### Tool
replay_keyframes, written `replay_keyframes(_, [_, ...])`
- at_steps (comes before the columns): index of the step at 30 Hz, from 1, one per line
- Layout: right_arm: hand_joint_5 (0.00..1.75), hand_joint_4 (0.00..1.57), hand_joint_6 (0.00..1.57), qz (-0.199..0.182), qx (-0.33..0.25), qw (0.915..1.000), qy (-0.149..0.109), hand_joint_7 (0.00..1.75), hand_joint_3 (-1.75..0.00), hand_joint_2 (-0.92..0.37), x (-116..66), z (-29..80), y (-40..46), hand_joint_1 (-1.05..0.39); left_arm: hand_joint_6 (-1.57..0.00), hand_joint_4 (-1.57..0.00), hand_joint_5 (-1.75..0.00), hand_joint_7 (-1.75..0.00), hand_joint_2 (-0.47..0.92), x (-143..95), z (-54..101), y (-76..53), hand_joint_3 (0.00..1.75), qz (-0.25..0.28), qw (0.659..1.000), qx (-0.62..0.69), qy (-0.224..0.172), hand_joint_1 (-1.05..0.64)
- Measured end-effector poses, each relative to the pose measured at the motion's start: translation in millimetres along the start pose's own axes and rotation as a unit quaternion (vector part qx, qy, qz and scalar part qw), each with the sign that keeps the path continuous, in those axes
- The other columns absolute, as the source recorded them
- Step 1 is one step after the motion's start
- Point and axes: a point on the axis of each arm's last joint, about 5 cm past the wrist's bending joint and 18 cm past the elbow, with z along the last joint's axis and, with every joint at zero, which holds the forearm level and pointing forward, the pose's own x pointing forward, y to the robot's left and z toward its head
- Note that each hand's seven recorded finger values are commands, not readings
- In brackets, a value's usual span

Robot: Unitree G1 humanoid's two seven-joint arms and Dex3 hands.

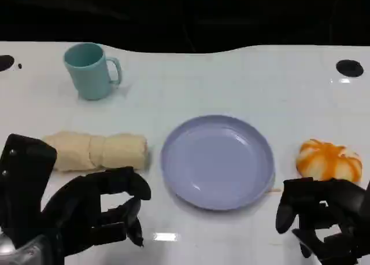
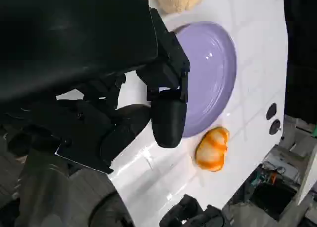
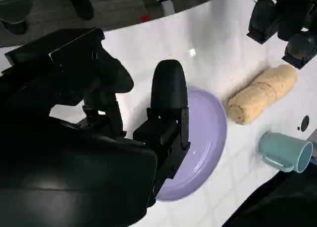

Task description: Grasp the towel on the left side of the plate with the left hand and place it into the plate.

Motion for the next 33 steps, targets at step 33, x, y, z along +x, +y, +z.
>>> replay_keyframes(33, [1.68, 0.68, 0.67, 0.001, -0.002, 1.0, 0.0, 1.43, -1.06, -0.61, 0.8, 0.4, 0.3, 0.08, -0.72, -0.68, -1.68, -1.4, 0.59, 0.1, 1.9, 1.6, 1.13, 0.001, 0.999, 0.021, -0.025, -0.11])
